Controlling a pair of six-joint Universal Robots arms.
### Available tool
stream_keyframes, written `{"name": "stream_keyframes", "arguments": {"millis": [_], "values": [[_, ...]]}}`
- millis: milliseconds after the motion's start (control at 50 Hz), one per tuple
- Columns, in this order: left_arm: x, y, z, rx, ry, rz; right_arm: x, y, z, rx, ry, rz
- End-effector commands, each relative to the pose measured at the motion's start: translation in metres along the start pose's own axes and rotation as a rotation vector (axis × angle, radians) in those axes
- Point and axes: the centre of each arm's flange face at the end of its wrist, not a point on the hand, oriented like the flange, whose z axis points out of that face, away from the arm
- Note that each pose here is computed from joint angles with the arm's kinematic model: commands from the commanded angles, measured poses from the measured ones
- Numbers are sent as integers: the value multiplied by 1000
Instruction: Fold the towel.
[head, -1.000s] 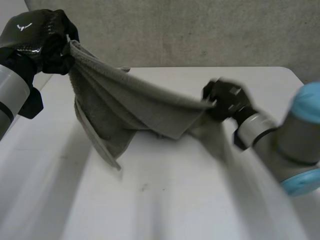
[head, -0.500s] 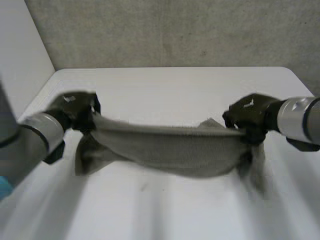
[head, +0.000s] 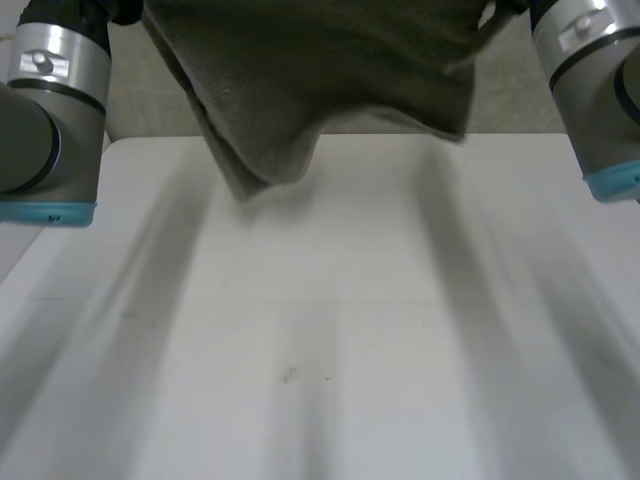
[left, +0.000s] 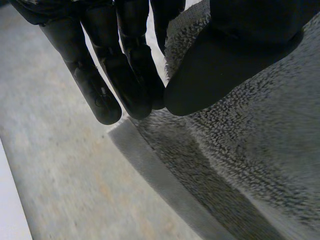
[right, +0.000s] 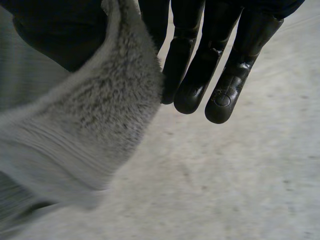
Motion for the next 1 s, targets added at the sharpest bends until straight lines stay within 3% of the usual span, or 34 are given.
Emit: {"name": "stream_keyframes", "arguments": {"millis": [20,100,200,300,400,580,800,920,1000], "values": [[3,51,-50,-318,45,2,-46,25,-45,-202,-316,66],[2,77,-82,-482,42,9,-75,45,-71,-308,-479,104],[18,122,-152,-785,117,15,-128,88,-135,-548,-754,176],[30,144,-195,-990,228,83,-152,109,-164,-661,-850,192],[35,137,-211,-1101,310,112,-151,109,-171,-683,-852,220],[37,84,-197,-998,332,113,-142,96,-185,-678,-848,226],[36,63,-178,-881,328,115,-143,98,-199,-662,-819,215],[49,71,-168,-796,487,147,-141,103,-201,-674,-813,220],[51,98,-167,-788,608,248,-143,103,-202,-678,-817,221]]}}
